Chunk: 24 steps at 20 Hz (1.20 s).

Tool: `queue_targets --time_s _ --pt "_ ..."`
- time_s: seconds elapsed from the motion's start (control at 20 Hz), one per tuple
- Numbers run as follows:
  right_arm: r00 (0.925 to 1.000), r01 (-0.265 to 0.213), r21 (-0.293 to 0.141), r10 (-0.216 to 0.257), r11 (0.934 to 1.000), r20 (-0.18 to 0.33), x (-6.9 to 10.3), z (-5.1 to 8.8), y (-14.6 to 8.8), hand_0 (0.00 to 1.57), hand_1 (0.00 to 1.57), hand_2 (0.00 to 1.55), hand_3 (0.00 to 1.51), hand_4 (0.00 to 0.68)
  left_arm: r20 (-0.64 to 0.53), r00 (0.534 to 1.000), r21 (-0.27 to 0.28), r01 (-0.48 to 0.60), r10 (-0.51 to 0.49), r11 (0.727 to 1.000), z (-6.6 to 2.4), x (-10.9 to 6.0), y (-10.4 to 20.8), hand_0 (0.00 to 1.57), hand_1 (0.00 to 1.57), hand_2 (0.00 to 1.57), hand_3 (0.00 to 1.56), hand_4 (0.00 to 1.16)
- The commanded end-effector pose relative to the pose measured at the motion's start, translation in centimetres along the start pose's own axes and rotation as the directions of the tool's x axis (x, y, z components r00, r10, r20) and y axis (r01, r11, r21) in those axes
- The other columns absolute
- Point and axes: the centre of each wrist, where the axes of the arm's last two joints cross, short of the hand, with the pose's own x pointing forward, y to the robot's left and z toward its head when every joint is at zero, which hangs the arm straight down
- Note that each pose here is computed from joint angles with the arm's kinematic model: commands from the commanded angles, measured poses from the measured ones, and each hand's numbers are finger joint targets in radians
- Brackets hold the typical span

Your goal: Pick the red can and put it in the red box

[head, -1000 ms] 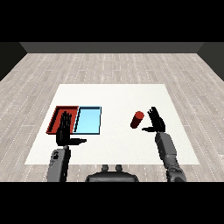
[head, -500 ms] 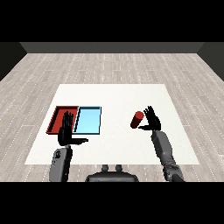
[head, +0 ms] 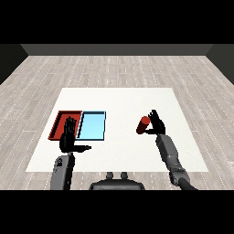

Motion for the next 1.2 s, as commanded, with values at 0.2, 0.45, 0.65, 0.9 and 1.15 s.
queue_targets --time_s 0.2,0.45,0.65,0.9,1.15 --pt "0.9999 -0.016 -0.024 0.016 0.9996 -0.006 -1.5 0.1 0.4 0.00 0.00 0.00 0.00 0.000 -0.008 1.000 0.011 -0.005 0.005 1.000 0.23 0.9 0.2 0.00 0.00 0.00 0.00 0.00" --pt "0.9989 -0.033 -0.004 0.033 0.9995 -0.034 -1.3 -1.0 0.9 0.00 0.00 0.00 0.00 0.000 -0.009 1.000 -0.004 -0.002 0.002 1.000 -0.23 0.6 1.2 0.00 0.00 0.00 0.00 0.00" --pt "0.9989 -0.036 -0.009 0.036 0.9993 -0.031 -3.1 -0.9 3.1 0.00 0.00 0.00 0.00 0.000 -0.009 1.000 0.022 0.025 -0.024 0.999 0.13 0.4 -1.0 0.00 0.00 0.00 0.00 0.00" --pt "0.9990 0.002 -0.010 -0.003 0.9999 -0.045 -1.9 -1.7 4.3 0.00 0.00 0.00 0.00 0.000 -0.021 1.000 0.008 0.000 0.000 1.000 -0.89 0.7 -0.9 0.00 0.00 0.00 0.00 0.00" --pt "0.9989 -0.021 0.006 0.022 0.9998 -0.042 -1.4 -1.1 4.0 0.00 0.00 0.00 0.00 0.000 -0.008 1.000 0.017 0.004 -0.004 1.000 1.29 1.2 -0.8 0.00 0.00 0.00 0.00 0.00"
